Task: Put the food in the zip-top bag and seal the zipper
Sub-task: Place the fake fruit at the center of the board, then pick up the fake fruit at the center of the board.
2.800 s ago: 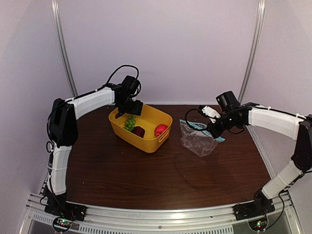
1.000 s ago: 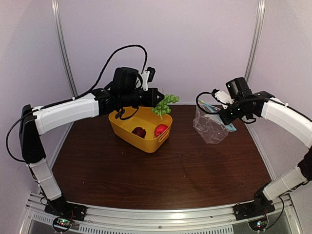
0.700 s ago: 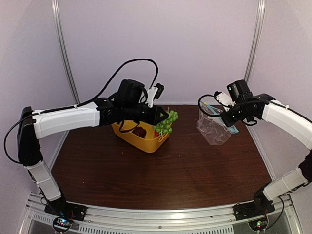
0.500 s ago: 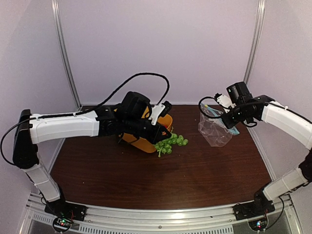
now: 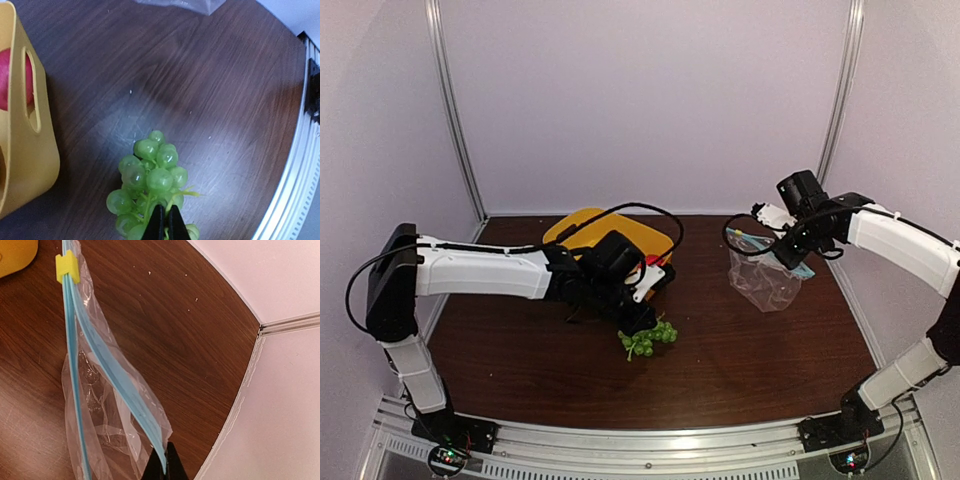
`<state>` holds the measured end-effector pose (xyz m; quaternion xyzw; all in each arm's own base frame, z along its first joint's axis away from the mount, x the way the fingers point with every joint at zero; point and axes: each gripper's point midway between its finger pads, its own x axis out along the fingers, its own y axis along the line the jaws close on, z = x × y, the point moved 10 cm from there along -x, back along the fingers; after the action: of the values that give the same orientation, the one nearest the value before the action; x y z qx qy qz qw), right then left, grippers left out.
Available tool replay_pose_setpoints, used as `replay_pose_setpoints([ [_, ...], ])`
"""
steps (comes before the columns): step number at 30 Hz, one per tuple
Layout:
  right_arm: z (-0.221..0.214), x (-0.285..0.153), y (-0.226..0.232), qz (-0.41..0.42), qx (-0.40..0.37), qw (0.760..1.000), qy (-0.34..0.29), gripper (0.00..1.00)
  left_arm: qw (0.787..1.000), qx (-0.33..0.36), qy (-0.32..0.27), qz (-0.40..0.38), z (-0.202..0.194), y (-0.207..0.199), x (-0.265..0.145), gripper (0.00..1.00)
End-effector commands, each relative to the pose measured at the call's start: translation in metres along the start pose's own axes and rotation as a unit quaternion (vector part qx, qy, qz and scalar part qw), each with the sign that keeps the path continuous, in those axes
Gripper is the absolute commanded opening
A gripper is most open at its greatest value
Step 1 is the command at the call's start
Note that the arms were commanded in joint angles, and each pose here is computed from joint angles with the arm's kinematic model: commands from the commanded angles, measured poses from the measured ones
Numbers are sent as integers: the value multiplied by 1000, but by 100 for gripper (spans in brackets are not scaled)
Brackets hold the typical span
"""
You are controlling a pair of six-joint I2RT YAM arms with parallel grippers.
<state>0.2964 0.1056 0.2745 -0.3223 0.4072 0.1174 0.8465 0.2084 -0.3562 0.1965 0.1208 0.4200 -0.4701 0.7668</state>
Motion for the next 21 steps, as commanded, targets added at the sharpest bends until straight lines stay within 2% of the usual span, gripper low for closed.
replay_pose_setpoints([
  [1, -6, -1, -3, -13, -50, 998, 34, 0, 999, -4, 41, 17, -7, 4, 10, 20],
  [3, -9, -3, 1, 4, -52, 998, 30, 0, 998, -9, 51, 22, -8, 6, 14, 36],
  [5, -12, -2, 7, 22, -53, 998, 30, 0, 997, -10, 66, 24, -9, 6, 19, 47],
  [8, -15, -2, 13, 36, -51, 998, 30, 0, 995, -11, 90, 34, -12, 9, 27, 56],
  [17, -14, -3, 20, 49, -31, 998, 19, 0, 983, -27, 178, 44, -36, 16, 55, 60],
  [20, -14, -4, 19, 43, -24, 999, 14, 0, 982, -32, 180, 44, -37, 18, 62, 51],
  [21, -14, -4, 17, 35, -24, 999, 15, 0, 983, -31, 177, 46, -35, 18, 61, 44],
])
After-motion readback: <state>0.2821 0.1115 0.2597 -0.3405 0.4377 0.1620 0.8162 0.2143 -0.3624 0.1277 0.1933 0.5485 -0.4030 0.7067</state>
